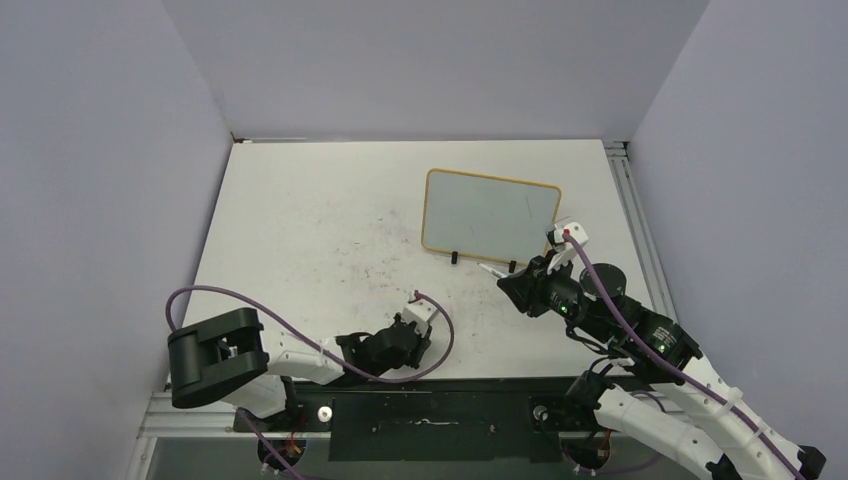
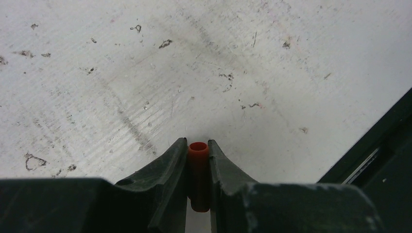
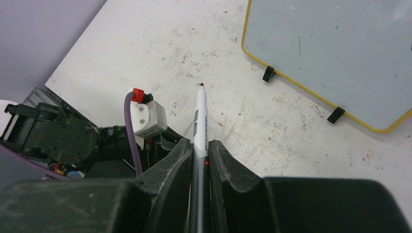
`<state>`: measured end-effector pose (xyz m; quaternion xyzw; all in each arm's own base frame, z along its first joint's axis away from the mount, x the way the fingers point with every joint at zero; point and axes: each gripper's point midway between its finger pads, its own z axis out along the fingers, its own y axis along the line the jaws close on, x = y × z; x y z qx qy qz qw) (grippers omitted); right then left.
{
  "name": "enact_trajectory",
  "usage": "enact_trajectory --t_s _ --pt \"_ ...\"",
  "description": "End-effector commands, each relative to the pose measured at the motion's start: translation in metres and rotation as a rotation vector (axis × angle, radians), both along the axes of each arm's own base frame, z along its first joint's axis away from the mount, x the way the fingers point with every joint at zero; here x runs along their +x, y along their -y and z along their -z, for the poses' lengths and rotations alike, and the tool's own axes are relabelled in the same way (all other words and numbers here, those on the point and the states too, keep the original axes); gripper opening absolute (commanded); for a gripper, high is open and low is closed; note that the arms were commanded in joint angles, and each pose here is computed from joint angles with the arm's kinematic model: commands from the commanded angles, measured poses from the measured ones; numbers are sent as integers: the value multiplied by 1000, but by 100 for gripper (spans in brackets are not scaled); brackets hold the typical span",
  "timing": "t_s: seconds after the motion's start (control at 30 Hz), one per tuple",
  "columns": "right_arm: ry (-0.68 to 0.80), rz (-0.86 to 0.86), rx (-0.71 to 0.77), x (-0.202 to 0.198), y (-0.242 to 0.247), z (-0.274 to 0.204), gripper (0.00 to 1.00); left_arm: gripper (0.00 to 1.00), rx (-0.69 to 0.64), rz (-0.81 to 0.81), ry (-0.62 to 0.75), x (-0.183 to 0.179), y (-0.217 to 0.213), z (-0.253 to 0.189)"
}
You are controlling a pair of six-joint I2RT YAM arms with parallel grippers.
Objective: Write a sentence on the whiteboard
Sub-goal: Place the pen cap at the center of the board.
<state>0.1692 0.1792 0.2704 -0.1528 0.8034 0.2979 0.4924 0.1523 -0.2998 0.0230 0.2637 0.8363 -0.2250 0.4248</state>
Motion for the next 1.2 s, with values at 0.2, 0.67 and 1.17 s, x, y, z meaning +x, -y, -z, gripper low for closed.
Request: enact_trajectory --t_s 0.2,0.67,1.17 --pt "45 33 34 7 2 -13 5 29 -30 -13 -10 3 16 4" --pt "77 86 24 10 15 -21 5 67 -116 -69 16 13 13 -43" --pt "199 194 -17 18 44 -74 5 89 -301 -43 -12 53 -23 -191"
